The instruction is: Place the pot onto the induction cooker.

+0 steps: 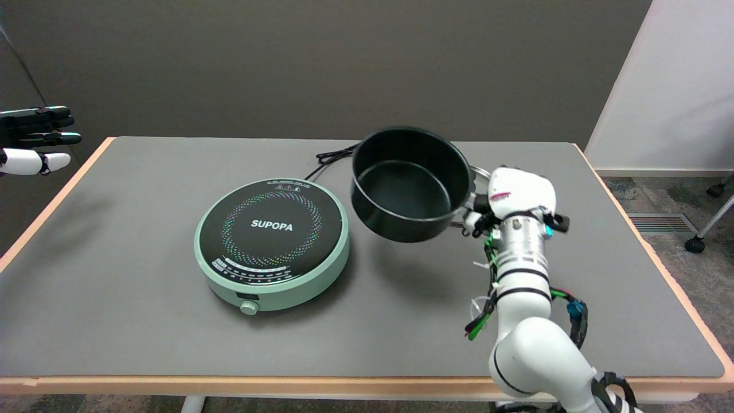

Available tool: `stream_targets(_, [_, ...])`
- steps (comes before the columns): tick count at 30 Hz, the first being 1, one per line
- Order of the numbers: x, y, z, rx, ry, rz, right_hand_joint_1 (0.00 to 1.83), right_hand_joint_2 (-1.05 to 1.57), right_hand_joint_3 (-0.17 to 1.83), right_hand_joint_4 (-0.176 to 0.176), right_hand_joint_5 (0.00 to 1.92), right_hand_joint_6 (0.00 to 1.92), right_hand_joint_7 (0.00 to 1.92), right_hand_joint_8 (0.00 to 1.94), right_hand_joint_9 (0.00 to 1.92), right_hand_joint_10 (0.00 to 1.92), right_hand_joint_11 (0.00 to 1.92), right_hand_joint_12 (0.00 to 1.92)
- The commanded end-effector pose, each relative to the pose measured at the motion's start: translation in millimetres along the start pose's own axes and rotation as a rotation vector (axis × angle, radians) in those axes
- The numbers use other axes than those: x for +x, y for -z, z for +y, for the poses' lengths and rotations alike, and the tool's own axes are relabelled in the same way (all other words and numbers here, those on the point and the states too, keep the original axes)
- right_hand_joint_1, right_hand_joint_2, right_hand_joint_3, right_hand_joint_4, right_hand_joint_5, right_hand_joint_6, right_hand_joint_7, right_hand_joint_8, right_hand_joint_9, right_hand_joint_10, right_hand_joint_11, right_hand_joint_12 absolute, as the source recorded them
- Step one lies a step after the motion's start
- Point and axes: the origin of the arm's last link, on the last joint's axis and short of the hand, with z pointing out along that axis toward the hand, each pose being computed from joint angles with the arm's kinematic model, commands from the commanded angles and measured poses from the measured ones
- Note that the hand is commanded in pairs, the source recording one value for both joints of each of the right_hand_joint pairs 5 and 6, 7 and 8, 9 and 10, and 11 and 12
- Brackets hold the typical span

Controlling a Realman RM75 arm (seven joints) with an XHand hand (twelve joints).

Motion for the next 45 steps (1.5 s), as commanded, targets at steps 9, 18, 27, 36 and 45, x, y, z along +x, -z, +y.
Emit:
stream_targets(9, [65, -78, -85, 0.542, 0.002, 0.212, 0.93, 1.33, 0.72, -0.081, 1.75, 1.75, 1.75, 1.75, 1.75, 1.75, 1.75, 1.75])
stream_targets(18, [76, -94, -116, 0.674, -0.024, 0.218, 0.93, 1.32, 0.71, -0.079, 1.77, 1.77, 1.77, 1.77, 1.77, 1.77, 1.77, 1.77])
stream_targets(27, [64, -94, -133, 0.752, -0.106, 0.134, 0.93, 1.31, 0.7, -0.079, 1.78, 1.78, 1.78, 1.78, 1.78, 1.78, 1.78, 1.78])
stream_targets(36, [69, -91, -148, 0.789, -0.138, 0.123, 0.96, 1.25, 0.71, -0.078, 1.79, 1.79, 1.79, 1.79, 1.79, 1.79, 1.79, 1.79])
stream_targets(45, [54, -88, -171, 0.875, -0.202, 0.021, 0.98, 1.22, 0.7, -0.078, 1.78, 1.78, 1.78, 1.78, 1.78, 1.78, 1.78, 1.78])
